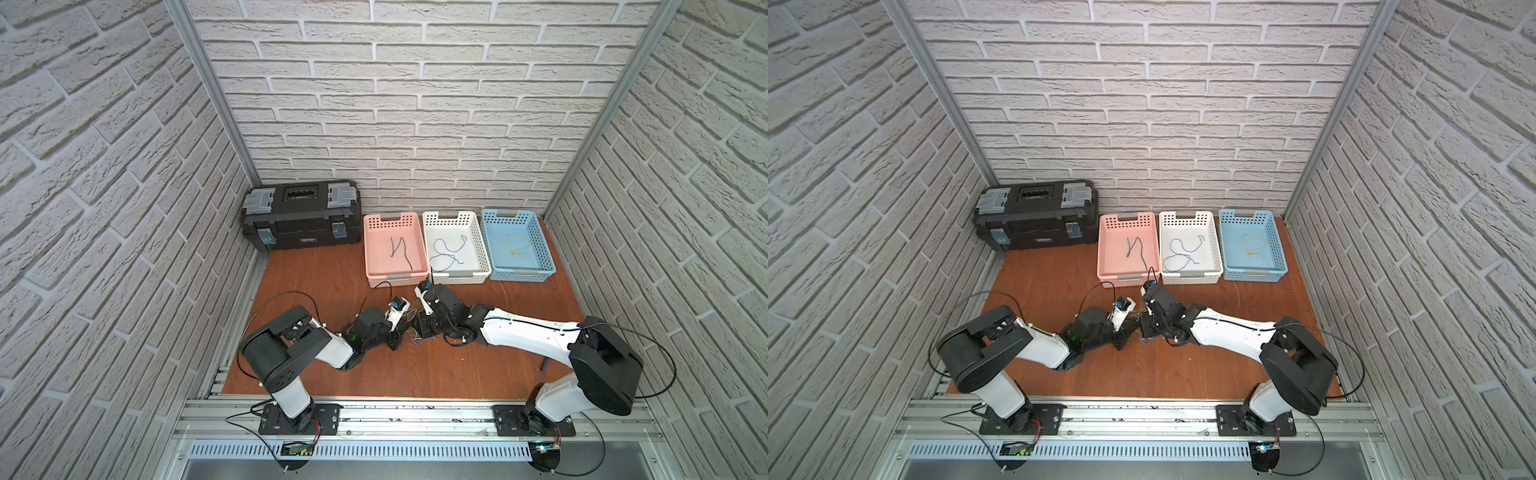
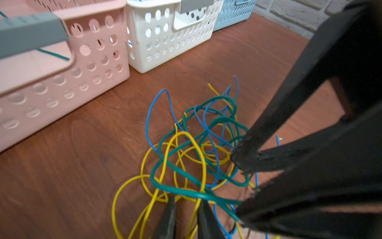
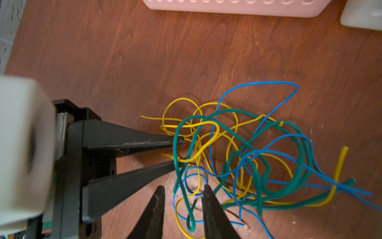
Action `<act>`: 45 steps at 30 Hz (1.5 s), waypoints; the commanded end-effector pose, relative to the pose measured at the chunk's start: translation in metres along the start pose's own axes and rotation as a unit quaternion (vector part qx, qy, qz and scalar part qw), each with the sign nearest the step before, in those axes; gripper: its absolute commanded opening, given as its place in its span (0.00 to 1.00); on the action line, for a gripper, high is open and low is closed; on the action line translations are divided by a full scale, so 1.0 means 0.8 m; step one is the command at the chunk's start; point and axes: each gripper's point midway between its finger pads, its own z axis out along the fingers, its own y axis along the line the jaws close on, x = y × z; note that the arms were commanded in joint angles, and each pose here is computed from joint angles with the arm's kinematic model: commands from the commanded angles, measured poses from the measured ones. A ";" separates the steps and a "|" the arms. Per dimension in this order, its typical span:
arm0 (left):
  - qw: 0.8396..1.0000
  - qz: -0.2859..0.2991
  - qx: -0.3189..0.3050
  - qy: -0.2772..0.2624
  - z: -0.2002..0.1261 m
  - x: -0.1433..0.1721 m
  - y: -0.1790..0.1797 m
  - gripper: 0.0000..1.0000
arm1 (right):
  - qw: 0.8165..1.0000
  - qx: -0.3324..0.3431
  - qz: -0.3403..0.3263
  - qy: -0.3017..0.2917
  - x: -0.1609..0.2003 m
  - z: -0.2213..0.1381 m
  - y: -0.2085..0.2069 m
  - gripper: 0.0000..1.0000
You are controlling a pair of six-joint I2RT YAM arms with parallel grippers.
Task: Untangle and sort cables by color
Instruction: Untie the cable.
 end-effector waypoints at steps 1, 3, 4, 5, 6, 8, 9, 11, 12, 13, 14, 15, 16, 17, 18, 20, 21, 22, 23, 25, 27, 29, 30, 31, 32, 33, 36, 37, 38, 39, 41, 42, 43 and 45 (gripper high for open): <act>1.000 -0.003 0.012 -0.017 0.004 -0.008 -0.005 0.19 | 0.999 0.003 -0.026 0.020 0.013 0.010 -0.002 0.32; 1.000 -0.001 0.011 -0.017 0.004 -0.008 -0.005 0.18 | 0.999 0.000 -0.026 0.024 0.015 0.014 -0.002 0.31; 1.000 -0.001 0.010 -0.017 0.004 -0.008 -0.004 0.18 | 0.999 0.001 -0.028 0.027 0.017 0.016 -0.003 0.30; 1.000 -0.001 0.010 -0.018 0.003 -0.009 -0.005 0.18 | 0.999 0.004 -0.029 0.029 0.018 0.017 -0.004 0.28; 1.000 0.000 0.009 -0.019 0.002 -0.009 -0.005 0.18 | 0.999 0.004 -0.030 0.029 0.019 0.018 -0.005 0.24; 1.000 0.001 0.007 -0.018 0.000 -0.009 -0.004 0.17 | 0.999 -0.001 -0.032 0.023 0.016 0.014 -0.002 0.11; 1.000 0.002 0.005 -0.016 0.001 -0.008 -0.003 0.17 | 0.999 -0.008 -0.033 0.018 0.013 0.011 0.002 0.08; 1.000 0.004 0.001 -0.010 0.001 -0.005 -0.001 0.15 | 0.999 -0.026 -0.030 -0.004 0.001 -0.003 0.011 0.03; 1.000 0.005 0.000 -0.009 0.003 -0.003 -0.001 0.15 | 0.999 -0.034 -0.027 -0.018 -0.007 -0.012 0.016 0.03; 1.000 0.004 0.000 -0.007 0.004 -0.001 0.000 0.15 | 0.998 -0.044 -0.026 -0.034 -0.016 -0.023 0.023 0.03; 1.000 0.004 0.001 -0.006 0.005 0.001 0.000 0.15 | 0.997 -0.052 -0.026 -0.049 -0.025 -0.032 0.028 0.03; 1.000 0.002 0.001 -0.006 0.006 0.002 0.000 0.15 | 0.996 -0.060 -0.025 -0.065 -0.033 -0.041 0.033 0.03; 1.000 0.001 0.002 -0.006 0.007 0.003 -0.001 0.14 | 0.994 -0.067 -0.025 -0.080 -0.041 -0.050 0.037 0.03; 1.000 0.000 0.003 -0.006 0.008 0.004 -0.001 0.14 | 0.993 -0.072 -0.025 -0.095 -0.049 -0.058 0.040 0.03; 1.000 -0.001 0.004 -0.007 0.009 0.004 -0.001 0.13 | 0.991 -0.072 -0.024 -0.106 -0.056 -0.063 0.041 0.03; 1.000 -0.002 0.003 -0.004 0.009 0.008 0.000 0.12 | 0.988 -0.077 -0.022 -0.131 -0.069 -0.075 0.045 0.03; 1.000 -0.002 0.003 -0.002 0.009 0.009 0.000 0.12 | 0.987 -0.075 -0.018 -0.142 -0.075 -0.079 0.045 0.03; 1.000 -0.002 0.002 -0.001 0.009 0.011 0.001 0.12 | 0.985 -0.075 -0.012 -0.154 -0.082 -0.084 0.045 0.03; 1.000 -0.002 0.000 0.000 0.008 0.012 0.001 0.11 | 0.983 -0.074 -0.005 -0.167 -0.088 -0.089 0.044 0.03; 1.000 -0.002 -0.001 0.001 0.008 0.015 0.002 0.11 | 0.977 -0.078 0.011 -0.198 -0.100 -0.102 0.045 0.03; 1.000 -0.004 -0.002 0.003 0.007 0.017 0.002 0.11 | 0.970 -0.087 0.031 -0.224 -0.111 -0.114 0.046 0.03; 1.000 -0.005 -0.002 0.004 0.006 0.019 0.002 0.11 | 0.965 -0.088 0.058 -0.242 -0.118 -0.122 0.042 0.03; 1.000 -0.004 -0.001 0.002 0.006 0.018 0.002 0.11 | 0.963 -0.085 0.068 -0.245 -0.119 -0.124 0.039 0.03; 1.000 -0.004 -0.001 0.002 0.005 0.018 0.002 0.11 | 0.963 -0.080 0.080 -0.245 -0.117 -0.125 0.035 0.03; 1.000 -0.005 -0.002 0.002 0.004 0.018 0.002 0.11 | 0.963 -0.069 0.093 -0.242 -0.114 -0.125 0.028 0.03; 1.000 -0.005 -0.002 0.001 0.003 0.018 0.002 0.11 | 0.964 -0.059 0.105 -0.238 -0.110 -0.122 0.021 0.03; 1.000 -0.007 -0.002 -0.002 0.000 0.015 0.001 0.11 | 0.960 -0.038 0.150 -0.233 -0.093 -0.118 0.000 0.03; 1.000 -0.009 -0.001 -0.005 -0.002 0.013 0.000 0.11 | 0.957 -0.045 0.161 -0.236 -0.090 -0.118 -0.002 0.03; 1.000 -0.011 0.002 -0.012 -0.006 0.008 -0.001 0.14 | 0.955 -0.058 0.171 -0.234 -0.088 -0.117 0.001 0.03; 1.000 -0.014 0.004 -0.018 -0.008 0.002 -0.003 0.17 | 0.956 -0.064 0.175 -0.228 -0.086 -0.117 0.004 0.03; 0.999 -0.016 0.008 -0.037 -0.018 -0.016 -0.007 0.24 | 0.959 -0.072 0.182 -0.205 -0.082 -0.117 0.011 0.03; 0.999 -0.015 0.009 -0.045 -0.023 -0.024 -0.009 0.27 | 0.958 -0.077 0.190 -0.198 -0.080 -0.116 0.013 0.03; 0.999 -0.012 0.010 -0.052 -0.028 -0.033 -0.011 0.30 | 0.956 -0.084 0.205 -0.194 -0.079 -0.116 0.014 0.03; 0.998 0.000 0.011 -0.067 -0.037 -0.052 -0.014 0.35 | 0.951 -0.103 0.226 -0.185 -0.077 -0.114 0.021 0.03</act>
